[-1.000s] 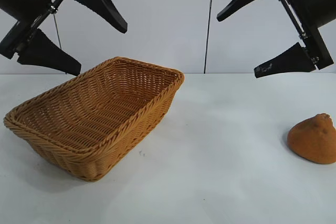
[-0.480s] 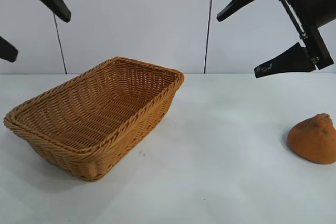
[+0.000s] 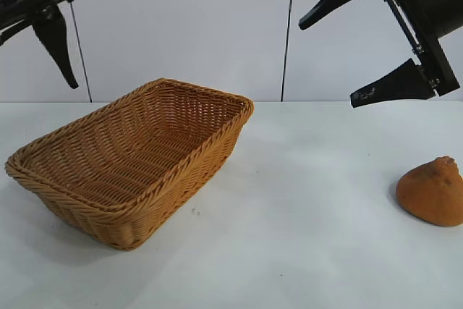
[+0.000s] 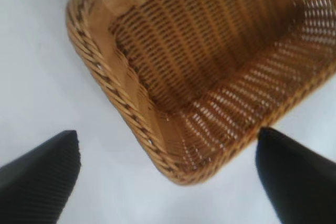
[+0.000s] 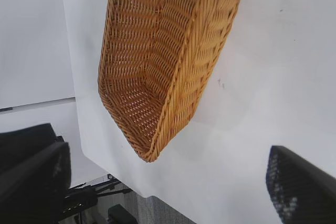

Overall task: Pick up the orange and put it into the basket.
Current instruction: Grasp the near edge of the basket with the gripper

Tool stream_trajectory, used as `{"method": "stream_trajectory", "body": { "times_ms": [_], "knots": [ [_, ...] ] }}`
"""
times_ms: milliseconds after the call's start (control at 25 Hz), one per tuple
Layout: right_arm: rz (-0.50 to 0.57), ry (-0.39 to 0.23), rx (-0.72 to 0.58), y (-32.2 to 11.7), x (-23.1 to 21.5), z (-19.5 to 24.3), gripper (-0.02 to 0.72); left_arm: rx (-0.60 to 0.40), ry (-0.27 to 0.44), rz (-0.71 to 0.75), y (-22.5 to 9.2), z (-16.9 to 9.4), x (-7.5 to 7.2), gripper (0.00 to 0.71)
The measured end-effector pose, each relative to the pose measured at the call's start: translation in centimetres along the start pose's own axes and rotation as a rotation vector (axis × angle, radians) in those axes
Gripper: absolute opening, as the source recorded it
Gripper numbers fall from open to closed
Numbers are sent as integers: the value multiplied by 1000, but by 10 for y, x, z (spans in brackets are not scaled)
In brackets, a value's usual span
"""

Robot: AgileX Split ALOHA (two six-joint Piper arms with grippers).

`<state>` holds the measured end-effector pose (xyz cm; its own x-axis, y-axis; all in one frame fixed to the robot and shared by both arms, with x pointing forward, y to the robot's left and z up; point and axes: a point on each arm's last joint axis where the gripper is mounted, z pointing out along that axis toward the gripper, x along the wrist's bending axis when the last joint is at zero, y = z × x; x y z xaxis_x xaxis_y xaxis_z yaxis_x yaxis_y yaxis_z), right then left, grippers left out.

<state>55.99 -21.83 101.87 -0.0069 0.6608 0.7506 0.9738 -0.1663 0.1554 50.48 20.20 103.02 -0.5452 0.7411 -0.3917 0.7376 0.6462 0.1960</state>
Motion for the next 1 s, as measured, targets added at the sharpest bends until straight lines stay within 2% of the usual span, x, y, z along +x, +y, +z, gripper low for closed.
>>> {"method": "stream_trajectory", "body": {
  "times_ms": [160, 400, 600, 840, 1000],
  "knots": [
    [-1, -1, 0, 0, 0, 0, 694, -7, 0, -70, -4, 10, 8, 644],
    [-1, -2, 1, 0, 0, 0, 694, 29, 26, -108, -5, 32, 8, 644],
    [-9, -13, 4, 0, -1, 0, 694, 72, 92, -127, -6, 68, 11, 644],
    [-13, -20, 6, -1, -2, 0, 694, 80, 127, -164, -6, 119, 17, 644],
    [-23, -35, 12, -1, -3, 0, 694, 116, 157, -225, -11, 134, 21, 626]
  ]
}}
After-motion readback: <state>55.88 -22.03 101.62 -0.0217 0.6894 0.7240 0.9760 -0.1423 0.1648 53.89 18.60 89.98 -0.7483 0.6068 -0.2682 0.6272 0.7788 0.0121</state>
